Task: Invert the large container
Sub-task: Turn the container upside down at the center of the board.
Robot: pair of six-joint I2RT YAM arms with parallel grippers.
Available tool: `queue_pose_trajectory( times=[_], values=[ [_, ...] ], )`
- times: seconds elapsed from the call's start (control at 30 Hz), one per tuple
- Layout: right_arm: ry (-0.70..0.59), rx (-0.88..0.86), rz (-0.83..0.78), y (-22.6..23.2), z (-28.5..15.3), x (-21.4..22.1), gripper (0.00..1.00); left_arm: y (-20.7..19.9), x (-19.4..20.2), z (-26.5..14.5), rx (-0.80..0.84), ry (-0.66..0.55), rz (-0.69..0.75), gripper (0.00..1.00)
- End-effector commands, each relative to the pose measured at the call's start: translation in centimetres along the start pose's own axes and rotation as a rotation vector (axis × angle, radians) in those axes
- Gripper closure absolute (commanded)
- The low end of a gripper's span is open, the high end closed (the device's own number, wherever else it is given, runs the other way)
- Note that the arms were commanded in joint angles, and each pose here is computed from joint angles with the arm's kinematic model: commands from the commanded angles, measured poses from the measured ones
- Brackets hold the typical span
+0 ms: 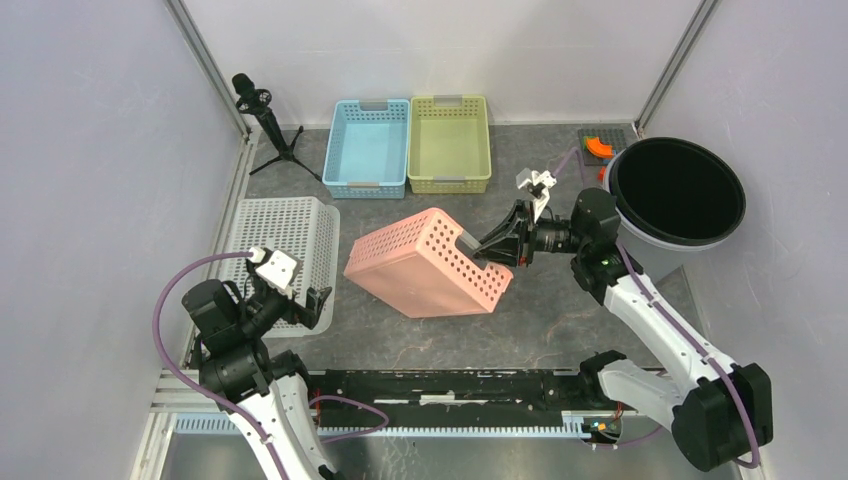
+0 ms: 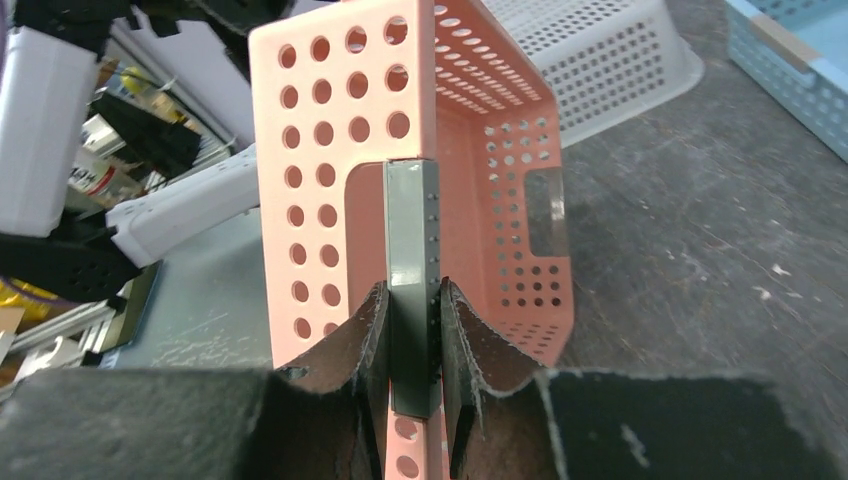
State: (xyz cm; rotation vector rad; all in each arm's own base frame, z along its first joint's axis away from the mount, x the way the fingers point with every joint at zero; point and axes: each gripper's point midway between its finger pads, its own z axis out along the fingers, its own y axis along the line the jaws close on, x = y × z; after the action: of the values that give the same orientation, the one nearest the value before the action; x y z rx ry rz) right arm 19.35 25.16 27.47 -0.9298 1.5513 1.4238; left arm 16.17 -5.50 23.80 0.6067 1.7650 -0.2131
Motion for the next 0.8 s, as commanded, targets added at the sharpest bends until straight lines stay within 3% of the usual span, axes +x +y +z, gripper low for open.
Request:
queue_pose_trajectory(
  times=[0.0, 0.2, 0.77],
  values=[
    [-0.009, 0.17, 0.033, -3.3, -0.5, -0.3, 0.96, 0.3, -0.4, 0.0, -0.005, -0.019, 0.031, 0.0],
    [-0.053, 0.226, 0.184, -5.8, -1.5, -0.2, 0.96, 0.3, -0.4, 0.0, -0.006, -0.019, 0.031, 0.0],
    [-0.044, 0.325, 0.31, -9.8, -2.3, 2.4, 0.96, 0.3, -0.4, 0.0, -0.007, -0.017, 0.029, 0.0]
  ],
)
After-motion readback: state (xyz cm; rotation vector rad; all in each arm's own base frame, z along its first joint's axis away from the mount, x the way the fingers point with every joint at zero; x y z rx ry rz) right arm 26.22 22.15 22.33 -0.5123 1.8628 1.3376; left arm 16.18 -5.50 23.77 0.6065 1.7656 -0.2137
